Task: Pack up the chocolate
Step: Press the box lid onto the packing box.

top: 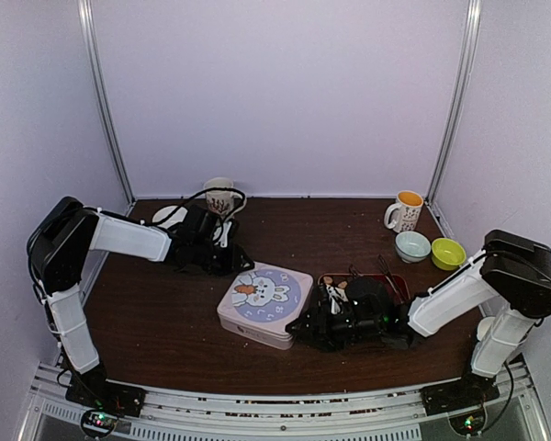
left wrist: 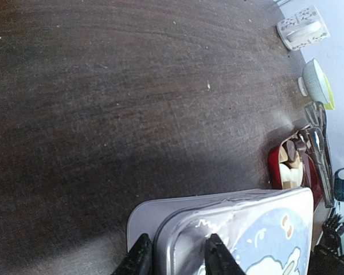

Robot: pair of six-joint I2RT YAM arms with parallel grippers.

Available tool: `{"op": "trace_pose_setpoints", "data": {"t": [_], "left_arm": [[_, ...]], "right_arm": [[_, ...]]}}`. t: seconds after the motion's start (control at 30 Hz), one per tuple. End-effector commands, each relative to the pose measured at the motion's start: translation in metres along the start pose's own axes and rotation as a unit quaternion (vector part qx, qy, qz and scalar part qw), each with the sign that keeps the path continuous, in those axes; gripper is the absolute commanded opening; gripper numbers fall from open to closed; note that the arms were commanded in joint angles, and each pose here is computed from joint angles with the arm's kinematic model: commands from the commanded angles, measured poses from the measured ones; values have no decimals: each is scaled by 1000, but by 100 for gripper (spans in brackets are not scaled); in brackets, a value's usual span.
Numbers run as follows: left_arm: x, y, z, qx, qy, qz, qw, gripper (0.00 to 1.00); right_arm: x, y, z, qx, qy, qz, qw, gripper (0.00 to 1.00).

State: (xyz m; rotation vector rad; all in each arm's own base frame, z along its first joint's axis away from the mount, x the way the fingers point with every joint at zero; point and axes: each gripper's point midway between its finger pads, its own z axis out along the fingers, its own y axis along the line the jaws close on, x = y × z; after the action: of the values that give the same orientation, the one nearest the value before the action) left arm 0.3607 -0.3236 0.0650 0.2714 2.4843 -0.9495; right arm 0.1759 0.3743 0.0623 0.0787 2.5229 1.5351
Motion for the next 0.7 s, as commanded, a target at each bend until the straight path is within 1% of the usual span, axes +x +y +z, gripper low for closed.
{"op": "trace_pose_setpoints", "data": {"t": [0.0,0.13,0.2,0.23,0.33,0.43,0.67], "left_arm": [[46,-2,5,-2,69,-7,998,33],[44,-3,4,-1,68,-5,998,33],[44,-4,4,1,68,-5,998,33],[43,-5,4,2,69,-5,998,33],[42,-7,3,4,68,-4,998,33],[41,-7,3,4,68,-4,998,33],[42,-6,4,2,69,-4,998,33]], "right_arm": [[-2,-10,-2,16,-19,6,1000,65],[-7,1,-6,4,-31,-4,1000,75],[-8,7,-8,-3,-34,-7,999,82],[-9,9,-9,-7,-36,-9,999,88],[-10,16,-10,-19,-39,-12,999,93],[-11,13,-7,-13,-38,-8,999,93],[6,-27,7,44,1,26,999,83]]}}
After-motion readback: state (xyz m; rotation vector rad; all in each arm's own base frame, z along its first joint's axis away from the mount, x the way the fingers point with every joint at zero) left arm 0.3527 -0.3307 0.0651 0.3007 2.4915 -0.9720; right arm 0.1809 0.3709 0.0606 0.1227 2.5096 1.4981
